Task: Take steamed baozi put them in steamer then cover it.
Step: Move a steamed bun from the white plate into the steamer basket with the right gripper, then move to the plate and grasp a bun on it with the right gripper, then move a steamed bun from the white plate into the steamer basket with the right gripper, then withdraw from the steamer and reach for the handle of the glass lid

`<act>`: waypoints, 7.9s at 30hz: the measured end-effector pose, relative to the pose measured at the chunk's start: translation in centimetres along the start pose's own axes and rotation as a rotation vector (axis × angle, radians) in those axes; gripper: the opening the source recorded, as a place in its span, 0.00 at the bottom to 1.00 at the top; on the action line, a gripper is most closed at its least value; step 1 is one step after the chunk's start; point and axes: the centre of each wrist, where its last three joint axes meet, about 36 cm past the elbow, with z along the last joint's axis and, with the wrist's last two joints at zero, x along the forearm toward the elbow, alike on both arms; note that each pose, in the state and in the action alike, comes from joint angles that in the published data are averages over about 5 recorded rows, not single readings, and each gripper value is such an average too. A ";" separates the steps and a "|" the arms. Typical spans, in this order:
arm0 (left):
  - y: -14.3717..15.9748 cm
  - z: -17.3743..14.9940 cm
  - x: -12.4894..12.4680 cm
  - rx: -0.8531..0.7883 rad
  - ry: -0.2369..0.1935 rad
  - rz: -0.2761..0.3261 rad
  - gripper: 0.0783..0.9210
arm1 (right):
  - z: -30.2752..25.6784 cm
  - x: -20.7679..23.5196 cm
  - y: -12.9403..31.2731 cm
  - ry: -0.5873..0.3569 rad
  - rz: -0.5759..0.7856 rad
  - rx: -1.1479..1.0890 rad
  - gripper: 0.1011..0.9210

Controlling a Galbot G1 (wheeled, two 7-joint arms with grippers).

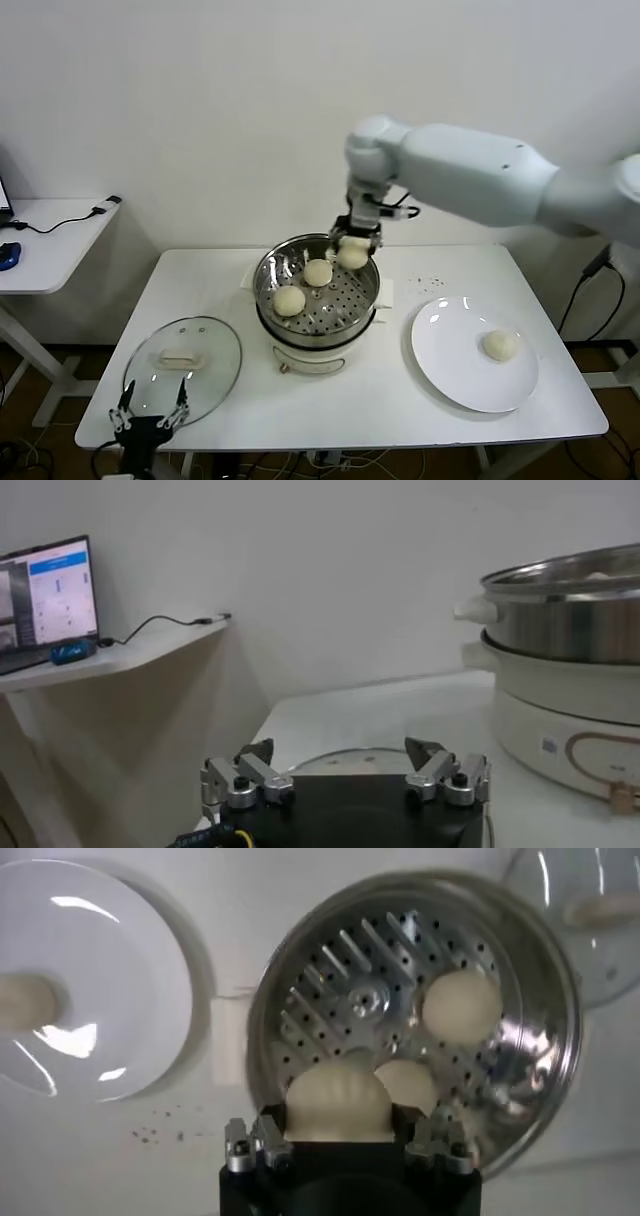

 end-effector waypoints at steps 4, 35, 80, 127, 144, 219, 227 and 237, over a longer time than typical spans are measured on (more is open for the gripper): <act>0.1 0.4 0.3 0.001 0.008 0.001 0.88 | -1.4 -2.2 -1.9 -0.040 -0.020 0.056 0.70; -0.2 1.5 1.0 0.005 0.035 0.008 0.88 | -3.9 -7.5 -4.6 -0.151 -0.038 0.129 0.88; -0.7 0.6 1.5 -0.010 0.024 0.024 0.88 | -3.4 -12.9 39.9 -0.103 0.033 -1.466 0.88; -0.8 1.2 1.8 -0.004 0.024 0.009 0.88 | -3.4 -19.6 41.8 -0.080 -0.047 -1.599 0.65; -1.6 0.9 2.0 0.003 0.013 0.041 0.88 | 5.4 -5.7 30.2 -0.139 0.167 -1.552 0.65; -1.7 0.3 -1.5 -0.033 -0.046 0.055 0.88 | 4.3 -3.0 16.8 -0.359 0.402 -1.402 0.88; -1.3 0.0 -1.3 -0.055 -0.055 0.047 0.88 | 0.4 -7.6 22.8 -0.497 0.804 -1.475 0.88; -1.2 -0.9 -0.8 -0.074 -0.071 0.038 0.88 | -5.7 -13.8 28.2 -0.586 1.262 -1.642 0.88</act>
